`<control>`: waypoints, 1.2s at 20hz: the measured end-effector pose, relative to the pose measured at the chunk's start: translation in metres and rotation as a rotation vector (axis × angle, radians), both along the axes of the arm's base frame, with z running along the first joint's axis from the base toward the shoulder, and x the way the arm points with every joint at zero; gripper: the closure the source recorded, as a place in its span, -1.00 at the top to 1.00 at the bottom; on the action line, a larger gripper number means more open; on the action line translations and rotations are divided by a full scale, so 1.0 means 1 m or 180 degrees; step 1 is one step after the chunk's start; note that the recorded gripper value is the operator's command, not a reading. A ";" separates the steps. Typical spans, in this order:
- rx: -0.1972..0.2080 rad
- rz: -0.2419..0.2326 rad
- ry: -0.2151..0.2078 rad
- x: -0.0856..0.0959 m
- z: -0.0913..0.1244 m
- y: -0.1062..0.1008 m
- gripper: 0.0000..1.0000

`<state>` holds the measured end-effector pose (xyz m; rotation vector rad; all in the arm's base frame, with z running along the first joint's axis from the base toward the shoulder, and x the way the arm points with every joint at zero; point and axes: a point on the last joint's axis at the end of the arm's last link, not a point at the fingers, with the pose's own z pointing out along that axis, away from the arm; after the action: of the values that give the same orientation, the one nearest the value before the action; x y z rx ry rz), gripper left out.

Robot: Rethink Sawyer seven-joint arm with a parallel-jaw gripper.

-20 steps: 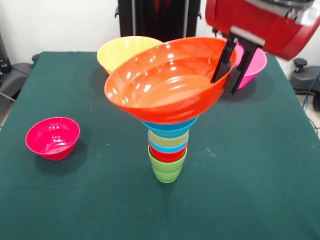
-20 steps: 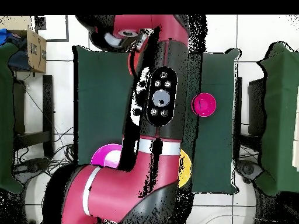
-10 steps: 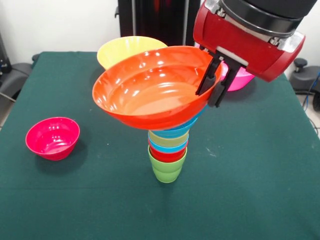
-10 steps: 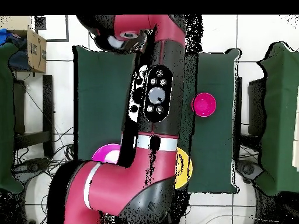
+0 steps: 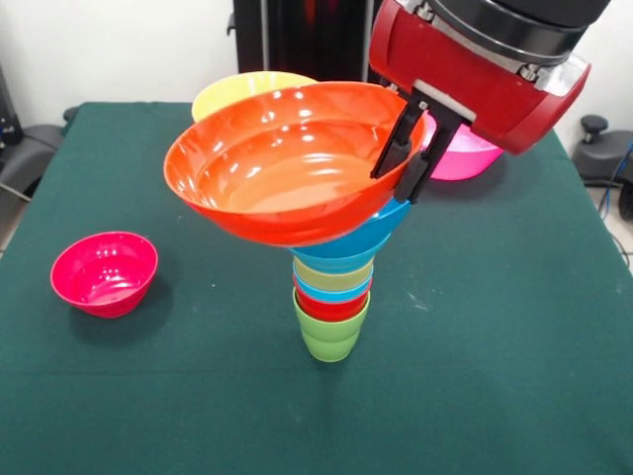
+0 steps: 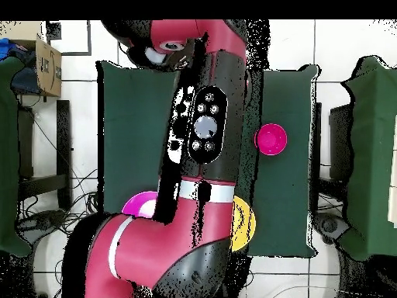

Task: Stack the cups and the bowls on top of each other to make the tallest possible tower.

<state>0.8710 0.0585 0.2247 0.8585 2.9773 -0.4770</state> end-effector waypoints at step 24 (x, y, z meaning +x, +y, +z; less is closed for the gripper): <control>-0.0077 0.0101 0.0176 -0.045 0.043 0.074 -1.00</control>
<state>0.8257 0.1324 0.2677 0.8082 3.0232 -0.5436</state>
